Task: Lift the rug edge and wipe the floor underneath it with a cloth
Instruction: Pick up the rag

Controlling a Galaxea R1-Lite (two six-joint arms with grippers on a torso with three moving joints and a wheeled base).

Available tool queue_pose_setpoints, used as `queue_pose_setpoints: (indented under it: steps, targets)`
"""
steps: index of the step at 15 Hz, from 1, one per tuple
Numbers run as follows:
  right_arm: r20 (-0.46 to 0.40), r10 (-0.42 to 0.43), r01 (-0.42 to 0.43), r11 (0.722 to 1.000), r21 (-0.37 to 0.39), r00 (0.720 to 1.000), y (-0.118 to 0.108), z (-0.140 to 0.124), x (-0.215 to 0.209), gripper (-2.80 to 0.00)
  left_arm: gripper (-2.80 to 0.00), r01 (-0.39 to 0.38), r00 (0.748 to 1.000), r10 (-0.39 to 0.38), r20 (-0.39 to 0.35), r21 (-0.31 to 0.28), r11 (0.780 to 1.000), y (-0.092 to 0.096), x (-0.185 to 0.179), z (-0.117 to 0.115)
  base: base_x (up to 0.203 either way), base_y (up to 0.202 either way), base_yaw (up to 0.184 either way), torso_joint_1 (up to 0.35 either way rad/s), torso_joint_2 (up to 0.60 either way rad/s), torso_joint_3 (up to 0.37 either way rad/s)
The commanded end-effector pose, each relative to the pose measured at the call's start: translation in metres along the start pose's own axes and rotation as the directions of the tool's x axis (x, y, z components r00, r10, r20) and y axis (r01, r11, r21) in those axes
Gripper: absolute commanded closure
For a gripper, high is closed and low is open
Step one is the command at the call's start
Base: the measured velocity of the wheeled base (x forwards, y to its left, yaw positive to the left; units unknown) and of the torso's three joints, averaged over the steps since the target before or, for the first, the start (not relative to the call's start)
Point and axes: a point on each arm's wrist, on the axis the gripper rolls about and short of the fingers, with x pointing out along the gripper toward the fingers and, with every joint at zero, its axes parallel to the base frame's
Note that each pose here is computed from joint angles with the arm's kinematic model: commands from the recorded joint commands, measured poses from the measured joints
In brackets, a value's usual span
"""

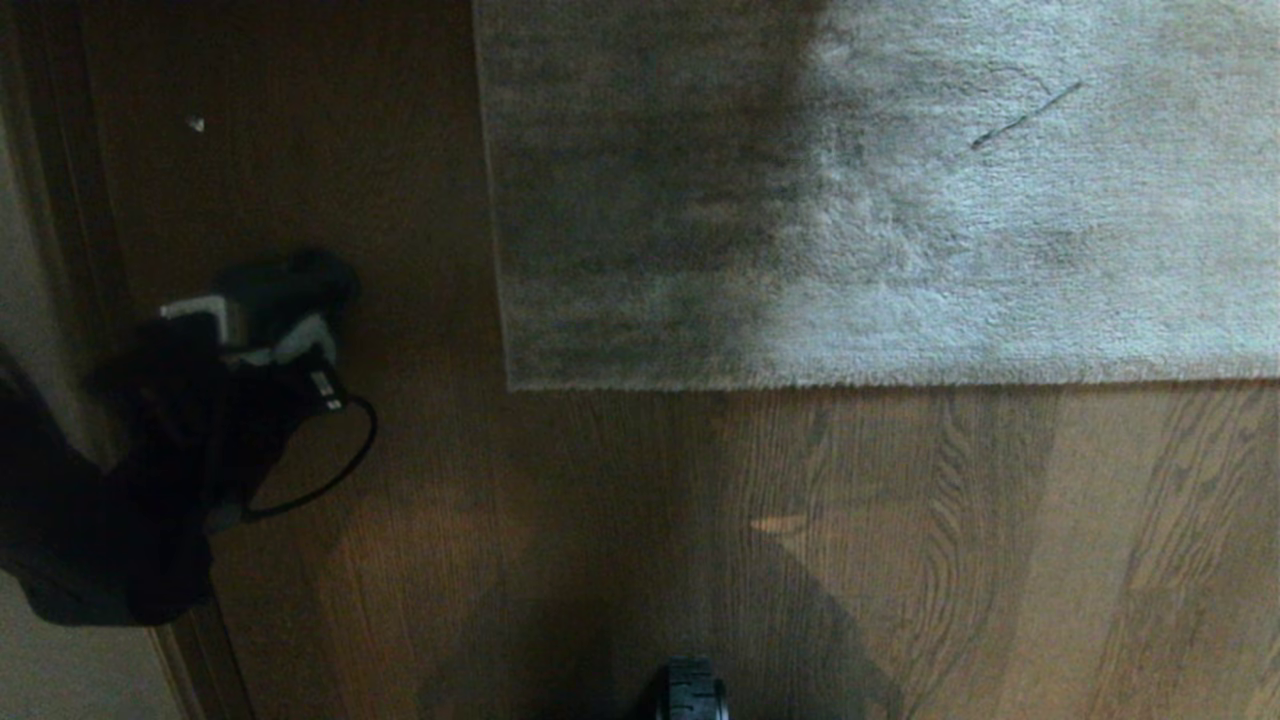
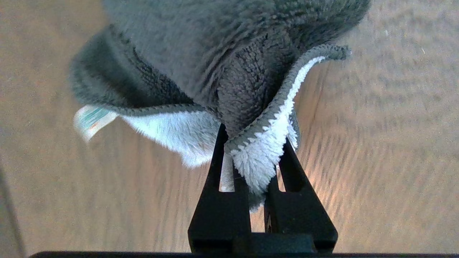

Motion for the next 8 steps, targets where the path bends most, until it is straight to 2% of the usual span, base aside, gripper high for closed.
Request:
queue_pose_setpoints:
  steps: [1, 8]
  targets:
    - [0.001, 0.001, -0.001, 1.000, 0.000, 1.000, 0.000, 0.000, 0.000, 0.00, 0.00, 0.004, 1.000, -0.004, 0.014, -0.003, 1.000, 0.002, -0.021, 0.011, 0.000, 0.000, 0.000, 0.000, 0.00, 0.000]
    - [0.001, 0.001, -0.001, 1.000, 0.000, 1.000, 0.000, 0.000, 0.000, 0.00, 0.00, 0.048, 0.997, -0.048, -0.064, 0.012, 0.999, 0.001, -0.074, 0.006, 0.000, 0.000, 0.000, 0.000, 0.00, 0.000]
